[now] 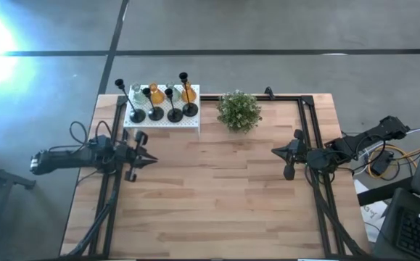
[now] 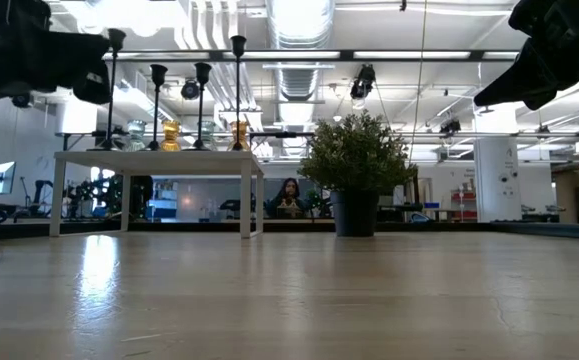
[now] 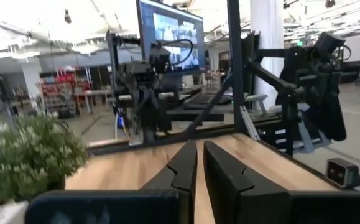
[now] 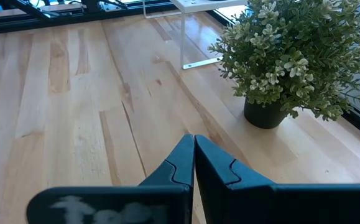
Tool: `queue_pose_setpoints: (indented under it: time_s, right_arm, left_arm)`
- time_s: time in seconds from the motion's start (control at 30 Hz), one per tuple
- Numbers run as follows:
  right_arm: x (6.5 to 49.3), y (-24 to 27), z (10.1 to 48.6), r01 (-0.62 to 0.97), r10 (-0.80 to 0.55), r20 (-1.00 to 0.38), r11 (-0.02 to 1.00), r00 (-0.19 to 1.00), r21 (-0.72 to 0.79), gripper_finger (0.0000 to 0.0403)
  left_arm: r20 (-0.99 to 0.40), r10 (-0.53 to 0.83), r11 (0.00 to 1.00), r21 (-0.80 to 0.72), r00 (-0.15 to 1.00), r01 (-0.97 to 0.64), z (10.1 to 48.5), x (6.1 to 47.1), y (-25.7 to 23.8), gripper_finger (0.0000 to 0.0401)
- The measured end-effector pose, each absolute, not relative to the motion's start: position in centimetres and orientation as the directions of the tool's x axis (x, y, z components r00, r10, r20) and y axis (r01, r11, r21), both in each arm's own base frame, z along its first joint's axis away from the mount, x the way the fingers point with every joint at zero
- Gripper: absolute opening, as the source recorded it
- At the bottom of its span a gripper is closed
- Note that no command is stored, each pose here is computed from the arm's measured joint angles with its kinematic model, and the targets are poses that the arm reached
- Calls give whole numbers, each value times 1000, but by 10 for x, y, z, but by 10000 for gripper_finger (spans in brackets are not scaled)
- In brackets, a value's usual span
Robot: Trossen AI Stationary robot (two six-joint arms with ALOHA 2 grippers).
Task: Pick & Place candle stick holders
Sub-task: Return to Home Position
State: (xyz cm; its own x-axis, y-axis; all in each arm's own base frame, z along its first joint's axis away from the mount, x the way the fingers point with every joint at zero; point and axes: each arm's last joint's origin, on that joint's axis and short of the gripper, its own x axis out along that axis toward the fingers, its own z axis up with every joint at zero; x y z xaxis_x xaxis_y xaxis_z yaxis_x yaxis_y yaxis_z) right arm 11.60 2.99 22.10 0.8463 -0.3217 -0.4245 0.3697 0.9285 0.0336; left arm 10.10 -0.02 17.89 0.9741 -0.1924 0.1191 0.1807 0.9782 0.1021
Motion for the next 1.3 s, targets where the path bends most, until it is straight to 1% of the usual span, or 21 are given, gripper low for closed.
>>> queue_pose_setpoints:
  time_s: [0.2, 1.1, 1.2, 1.3]
  right_arm:
    - [116, 30, 221, 370, -322, -424, 929, 846, 34, 8]
    - [116, 30, 221, 370, -322, -423, 928, 847, 35, 8]
    - [111, 28, 217, 366, -316, -414, 930, 854, 45, 8]
    - [105, 25, 208, 328, -307, -387, 945, 870, -12, 8]
  left_arm:
    - [64, -190, 981, 63, 980, 186, 172, 96, 0, 32]
    - [21, -192, 980, 50, 981, 191, 168, 99, 0, 32]
    - [17, -192, 980, 49, 981, 191, 167, 99, 0, 32]
    - [17, -192, 980, 49, 981, 191, 167, 99, 0, 32]
